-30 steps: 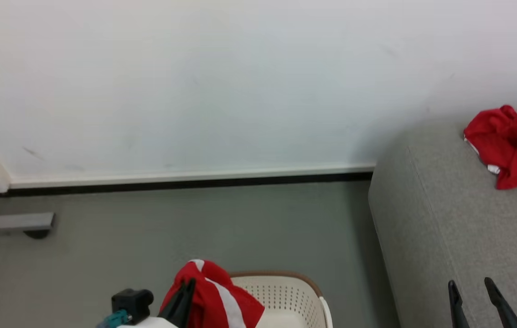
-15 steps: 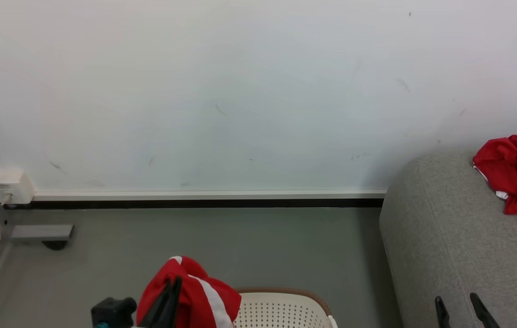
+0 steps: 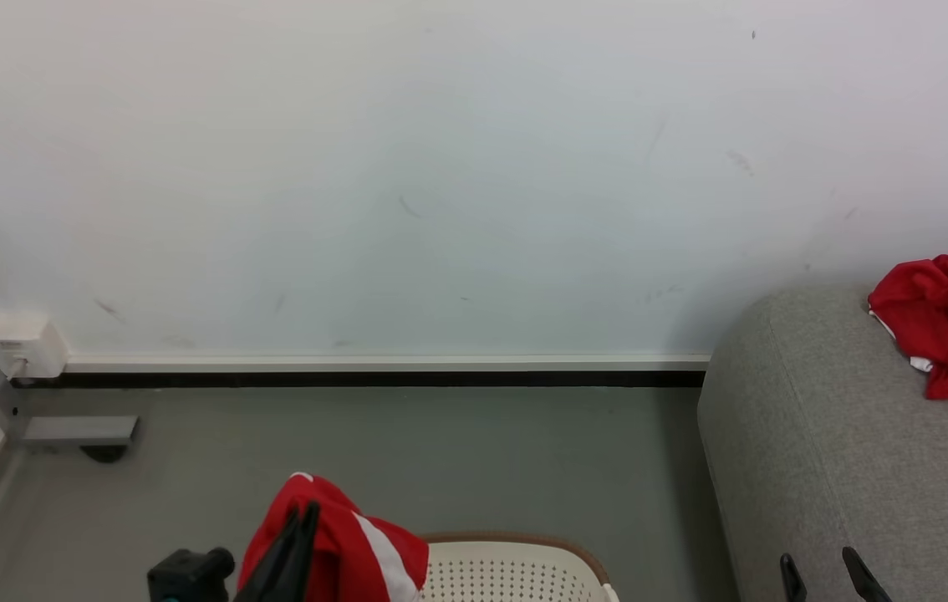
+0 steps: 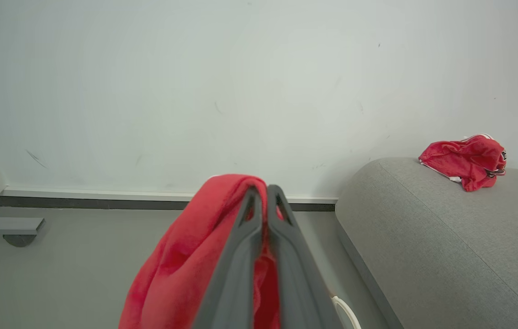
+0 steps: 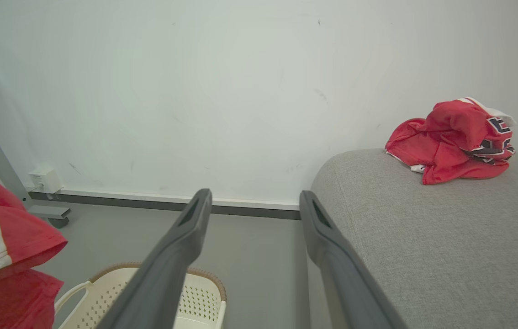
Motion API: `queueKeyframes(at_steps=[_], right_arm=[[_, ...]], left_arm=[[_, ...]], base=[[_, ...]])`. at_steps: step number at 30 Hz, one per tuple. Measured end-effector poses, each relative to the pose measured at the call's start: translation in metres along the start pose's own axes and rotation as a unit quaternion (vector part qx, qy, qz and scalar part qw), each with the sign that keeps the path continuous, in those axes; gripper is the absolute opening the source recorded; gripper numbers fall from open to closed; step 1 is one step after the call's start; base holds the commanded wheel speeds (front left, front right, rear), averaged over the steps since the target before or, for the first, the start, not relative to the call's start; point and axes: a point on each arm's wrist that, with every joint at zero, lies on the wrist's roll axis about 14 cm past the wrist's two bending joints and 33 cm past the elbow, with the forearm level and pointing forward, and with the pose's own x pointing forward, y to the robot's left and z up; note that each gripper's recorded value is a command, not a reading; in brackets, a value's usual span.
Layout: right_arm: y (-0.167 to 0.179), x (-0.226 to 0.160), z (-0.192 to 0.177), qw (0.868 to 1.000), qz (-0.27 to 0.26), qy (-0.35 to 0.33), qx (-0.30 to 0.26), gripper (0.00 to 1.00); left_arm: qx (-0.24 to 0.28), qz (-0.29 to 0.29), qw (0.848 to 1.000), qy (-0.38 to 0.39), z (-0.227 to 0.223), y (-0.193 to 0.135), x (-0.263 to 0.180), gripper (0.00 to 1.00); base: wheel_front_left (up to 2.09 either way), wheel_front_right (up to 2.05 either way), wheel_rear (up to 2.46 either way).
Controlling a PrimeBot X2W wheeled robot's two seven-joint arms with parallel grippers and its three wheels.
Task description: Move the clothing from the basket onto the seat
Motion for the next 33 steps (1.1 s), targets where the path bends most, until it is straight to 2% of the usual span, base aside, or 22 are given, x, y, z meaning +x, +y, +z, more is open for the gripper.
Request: queueKeyframes(at_steps=[27,33], right_arm=[[-0.0013,0.0007,-0.0017,1.000,-0.003,0.003,0.005,1.00],[0.0083,0.0038,0.0076,1.000,0.018,-0.011,-0.009,1.00]], left_arm=[[0.000,-0.006,1.000,0.006,-0.0035,-0.0020,0.0013,0.00],[0.001,-0.018,1.000,-0.005,0.0035,-0.0086,0.0054,0.00]], base=[[0.00,0.00,0.00],[0.00,0.00,0.00]])
